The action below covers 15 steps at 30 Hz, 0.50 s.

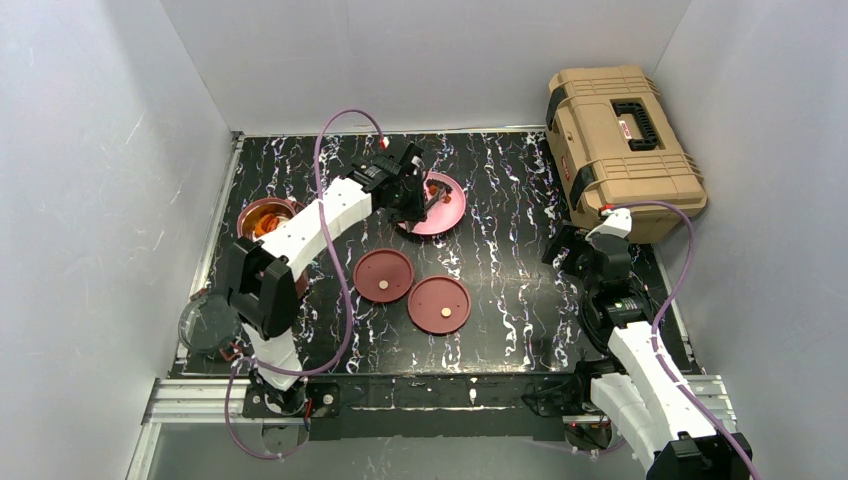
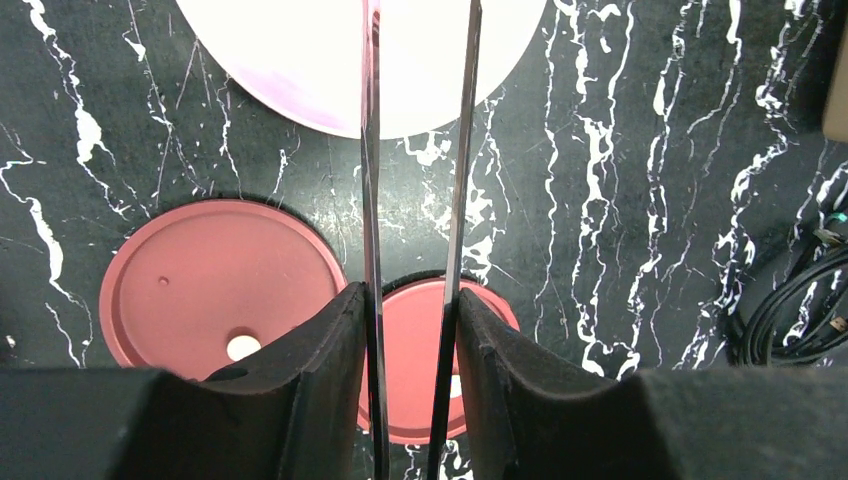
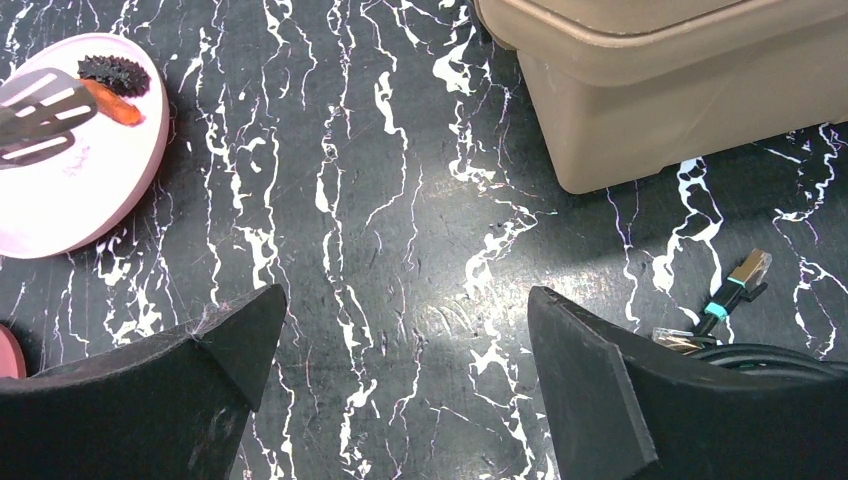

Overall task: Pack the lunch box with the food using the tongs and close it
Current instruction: Pick up the fake food from the plate.

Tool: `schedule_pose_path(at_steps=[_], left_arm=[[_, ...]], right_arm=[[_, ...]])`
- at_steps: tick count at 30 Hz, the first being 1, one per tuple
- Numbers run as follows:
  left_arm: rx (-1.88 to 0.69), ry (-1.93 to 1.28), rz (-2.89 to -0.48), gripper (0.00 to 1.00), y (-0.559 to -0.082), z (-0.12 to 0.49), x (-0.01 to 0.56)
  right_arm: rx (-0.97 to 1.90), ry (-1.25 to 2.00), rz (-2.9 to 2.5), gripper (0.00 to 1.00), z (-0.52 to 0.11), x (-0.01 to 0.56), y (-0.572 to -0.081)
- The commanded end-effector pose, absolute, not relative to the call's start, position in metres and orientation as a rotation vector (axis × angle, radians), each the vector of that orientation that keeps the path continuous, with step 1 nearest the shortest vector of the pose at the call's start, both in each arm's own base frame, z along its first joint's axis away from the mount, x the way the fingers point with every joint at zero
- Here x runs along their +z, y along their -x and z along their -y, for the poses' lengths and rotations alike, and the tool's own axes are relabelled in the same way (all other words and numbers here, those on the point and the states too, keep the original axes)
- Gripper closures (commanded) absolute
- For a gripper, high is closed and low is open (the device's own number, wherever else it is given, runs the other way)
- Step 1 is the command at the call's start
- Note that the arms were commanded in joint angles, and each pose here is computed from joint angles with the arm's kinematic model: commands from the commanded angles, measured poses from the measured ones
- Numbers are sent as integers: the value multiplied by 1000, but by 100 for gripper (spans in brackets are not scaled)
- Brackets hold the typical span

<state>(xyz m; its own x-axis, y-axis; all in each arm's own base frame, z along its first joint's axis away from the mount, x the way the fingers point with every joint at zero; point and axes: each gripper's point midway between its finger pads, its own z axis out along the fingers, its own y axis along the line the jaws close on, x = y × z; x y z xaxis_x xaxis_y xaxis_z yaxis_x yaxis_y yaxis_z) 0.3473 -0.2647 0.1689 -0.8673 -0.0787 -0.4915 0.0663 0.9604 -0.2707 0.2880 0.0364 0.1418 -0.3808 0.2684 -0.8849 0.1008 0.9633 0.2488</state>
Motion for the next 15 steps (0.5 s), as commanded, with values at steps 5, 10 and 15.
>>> schedule_pose_path(at_steps=[5, 10, 15], left_arm=[[-394, 48, -2558, 64, -364, 276, 172], [-418, 43, -2547, 63, -371, 283, 171], [-414, 24, -2557, 63, -376, 288, 164]], right_arm=[[201, -269, -1919, 0, -38, 151, -292], [208, -269, -1921, 0, -39, 150, -292], [216, -266, -1923, 0, -40, 149, -292]])
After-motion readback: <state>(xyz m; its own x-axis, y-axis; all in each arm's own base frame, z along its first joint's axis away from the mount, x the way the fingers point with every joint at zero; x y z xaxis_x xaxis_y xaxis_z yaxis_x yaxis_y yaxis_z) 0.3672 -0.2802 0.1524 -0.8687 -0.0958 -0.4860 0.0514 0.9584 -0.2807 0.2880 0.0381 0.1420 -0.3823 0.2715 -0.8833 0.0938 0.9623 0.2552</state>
